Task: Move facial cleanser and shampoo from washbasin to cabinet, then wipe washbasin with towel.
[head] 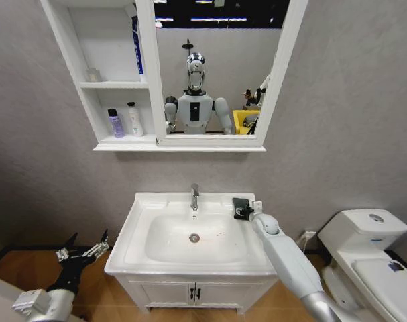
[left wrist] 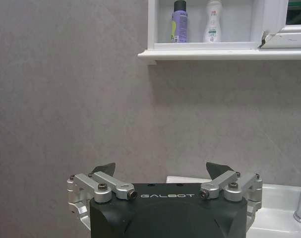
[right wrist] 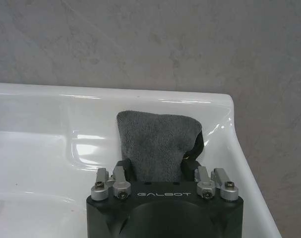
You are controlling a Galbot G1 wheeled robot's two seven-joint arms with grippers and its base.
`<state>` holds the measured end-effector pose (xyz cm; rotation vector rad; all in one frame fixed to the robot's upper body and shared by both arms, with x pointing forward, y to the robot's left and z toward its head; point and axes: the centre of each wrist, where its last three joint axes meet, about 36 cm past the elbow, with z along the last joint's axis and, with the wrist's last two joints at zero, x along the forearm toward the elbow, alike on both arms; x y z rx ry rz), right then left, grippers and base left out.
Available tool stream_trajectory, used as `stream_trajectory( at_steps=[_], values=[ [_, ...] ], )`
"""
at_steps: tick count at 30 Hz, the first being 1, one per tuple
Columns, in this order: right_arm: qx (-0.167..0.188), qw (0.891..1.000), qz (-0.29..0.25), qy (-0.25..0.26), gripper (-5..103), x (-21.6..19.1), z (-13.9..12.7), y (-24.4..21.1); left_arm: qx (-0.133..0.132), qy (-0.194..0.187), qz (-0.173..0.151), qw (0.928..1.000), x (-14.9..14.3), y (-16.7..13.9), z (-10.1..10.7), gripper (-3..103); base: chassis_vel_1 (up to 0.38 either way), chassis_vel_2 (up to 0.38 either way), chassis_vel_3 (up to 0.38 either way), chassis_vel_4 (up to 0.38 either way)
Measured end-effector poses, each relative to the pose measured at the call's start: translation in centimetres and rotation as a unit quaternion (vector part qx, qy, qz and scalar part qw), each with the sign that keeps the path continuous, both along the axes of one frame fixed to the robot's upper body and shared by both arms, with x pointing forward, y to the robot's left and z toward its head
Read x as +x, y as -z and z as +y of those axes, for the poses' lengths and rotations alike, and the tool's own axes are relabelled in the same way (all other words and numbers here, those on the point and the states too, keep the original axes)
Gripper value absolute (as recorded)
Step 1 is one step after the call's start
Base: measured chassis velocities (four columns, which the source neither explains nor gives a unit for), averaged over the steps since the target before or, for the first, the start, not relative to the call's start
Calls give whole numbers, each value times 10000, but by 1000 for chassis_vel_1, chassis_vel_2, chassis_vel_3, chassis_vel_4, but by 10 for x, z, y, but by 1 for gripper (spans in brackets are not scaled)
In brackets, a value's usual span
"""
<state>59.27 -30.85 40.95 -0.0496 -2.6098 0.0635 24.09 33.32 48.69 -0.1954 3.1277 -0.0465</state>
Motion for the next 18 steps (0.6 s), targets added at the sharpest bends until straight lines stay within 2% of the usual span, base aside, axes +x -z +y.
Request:
stream_trajectory(
  at_steps=[1, 3, 5, 6, 9, 10, 12, 14, 15, 18],
  values=[
    [0, 10000, -5, 2, 48, 0, 0, 1, 0, 0, 0, 10000, 0, 0, 0, 100, 0, 0, 0, 0],
    [-2, 10000, -11, 3, 48, 0, -1, 1, 0, 0, -1, 10000, 0, 0, 0, 100, 0, 0, 0, 0],
    [-13, 10000, -16, 6, 37, 0, -2, 1, 0, 0, 0, 10000, 0, 0, 0, 100, 0, 0, 0, 0],
    [-13, 10000, -16, 6, 37, 0, -2, 1, 0, 0, 0, 10000, 0, 0, 0, 100, 0, 0, 0, 0],
    [-18, 10000, -24, 3, 21, -2, -3, 1, 0, 0, 0, 10000, 0, 0, 0, 100, 0, 0, 0, 0],
    [-18, 10000, -24, 3, 21, -2, -3, 1, 0, 0, 0, 10000, 0, 0, 0, 100, 0, 0, 0, 0],
    [6, 10000, -31, -2, 10, -4, -2, 0, 0, 0, 0, 10000, 0, 0, 0, 100, 0, 0, 0, 0],
    [26, 10000, -37, -4, 10, -5, -1, -1, 0, 0, 0, 10000, 0, 0, 0, 100, 0, 0, 0, 0],
    [71, 10000, -48, -23, 4, -8, 2, -3, 0, 0, 0, 10000, 0, 0, 0, 100, 0, 0, 0, 0],
    [116, 9998, -132, -76, 3, -14, 9, -9, 0, 0, 0, 10000, 0, 0, 0, 100, 0, 0, 0, 0]
  ],
)
